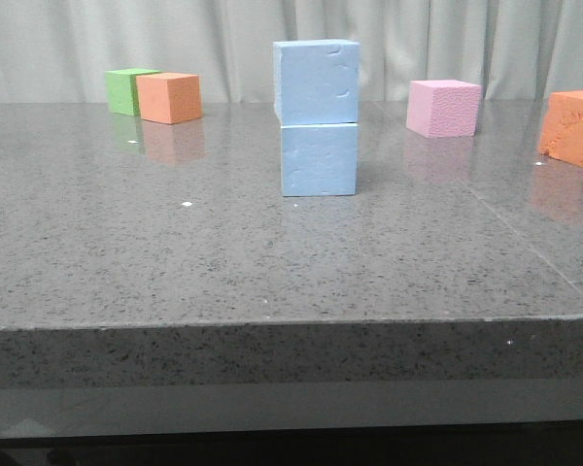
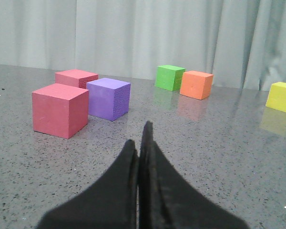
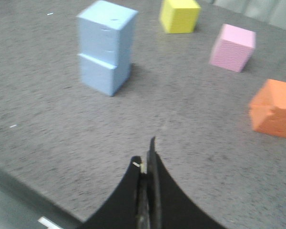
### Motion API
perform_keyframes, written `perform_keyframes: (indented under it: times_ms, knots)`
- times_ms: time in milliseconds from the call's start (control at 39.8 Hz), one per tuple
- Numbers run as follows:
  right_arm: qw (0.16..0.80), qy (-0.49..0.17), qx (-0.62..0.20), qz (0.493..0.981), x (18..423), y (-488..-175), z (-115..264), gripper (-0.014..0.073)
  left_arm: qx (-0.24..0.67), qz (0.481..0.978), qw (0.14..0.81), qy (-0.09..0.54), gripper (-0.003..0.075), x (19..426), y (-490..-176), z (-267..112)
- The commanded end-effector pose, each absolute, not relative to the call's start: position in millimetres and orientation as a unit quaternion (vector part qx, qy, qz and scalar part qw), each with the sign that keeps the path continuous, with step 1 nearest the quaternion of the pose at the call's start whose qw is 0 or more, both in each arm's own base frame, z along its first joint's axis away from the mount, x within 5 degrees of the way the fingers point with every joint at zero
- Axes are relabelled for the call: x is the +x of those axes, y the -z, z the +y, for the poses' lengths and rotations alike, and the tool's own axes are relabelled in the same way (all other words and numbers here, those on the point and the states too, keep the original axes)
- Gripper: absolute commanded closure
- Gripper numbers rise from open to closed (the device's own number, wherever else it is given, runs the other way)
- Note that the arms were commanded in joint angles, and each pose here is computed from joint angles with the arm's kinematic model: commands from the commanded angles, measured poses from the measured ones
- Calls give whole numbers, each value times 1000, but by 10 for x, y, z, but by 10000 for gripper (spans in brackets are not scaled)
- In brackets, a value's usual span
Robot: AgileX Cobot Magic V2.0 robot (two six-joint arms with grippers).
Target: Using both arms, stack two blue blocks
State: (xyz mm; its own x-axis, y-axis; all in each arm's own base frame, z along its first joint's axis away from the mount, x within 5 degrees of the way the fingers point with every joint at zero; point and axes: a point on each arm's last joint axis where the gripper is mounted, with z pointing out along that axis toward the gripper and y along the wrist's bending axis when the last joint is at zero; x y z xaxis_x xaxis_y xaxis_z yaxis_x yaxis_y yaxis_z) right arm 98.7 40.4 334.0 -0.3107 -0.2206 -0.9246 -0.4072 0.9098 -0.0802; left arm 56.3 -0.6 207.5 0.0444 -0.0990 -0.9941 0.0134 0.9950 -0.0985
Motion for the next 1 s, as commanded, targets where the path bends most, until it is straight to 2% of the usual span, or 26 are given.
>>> perform_keyframes:
  times_ms: [0,201,352,527,603,979]
  knots:
    - [641,-72,-157,748,982,-3299,324,663,-37,653,755,45,741,541,-2157,-1]
    - [740,-55,-68,667,778,-2703,138,663,-37,653,755,45,741,541,-2157,-1]
    - [759,-34,-43,648,636,-2343,68,663,-37,653,755,45,741,541,-2157,-1]
    - [766,-13,-18,642,576,-2160,22,663,-37,653,755,45,741,541,-2157,-1]
    - [754,-9,-16,656,556,-2121,19,661,-37,653,755,45,741,541,-2157,-1]
    - [749,-9,-16,662,546,-2101,19,661,-37,654,754,45,741,541,-2155,-1]
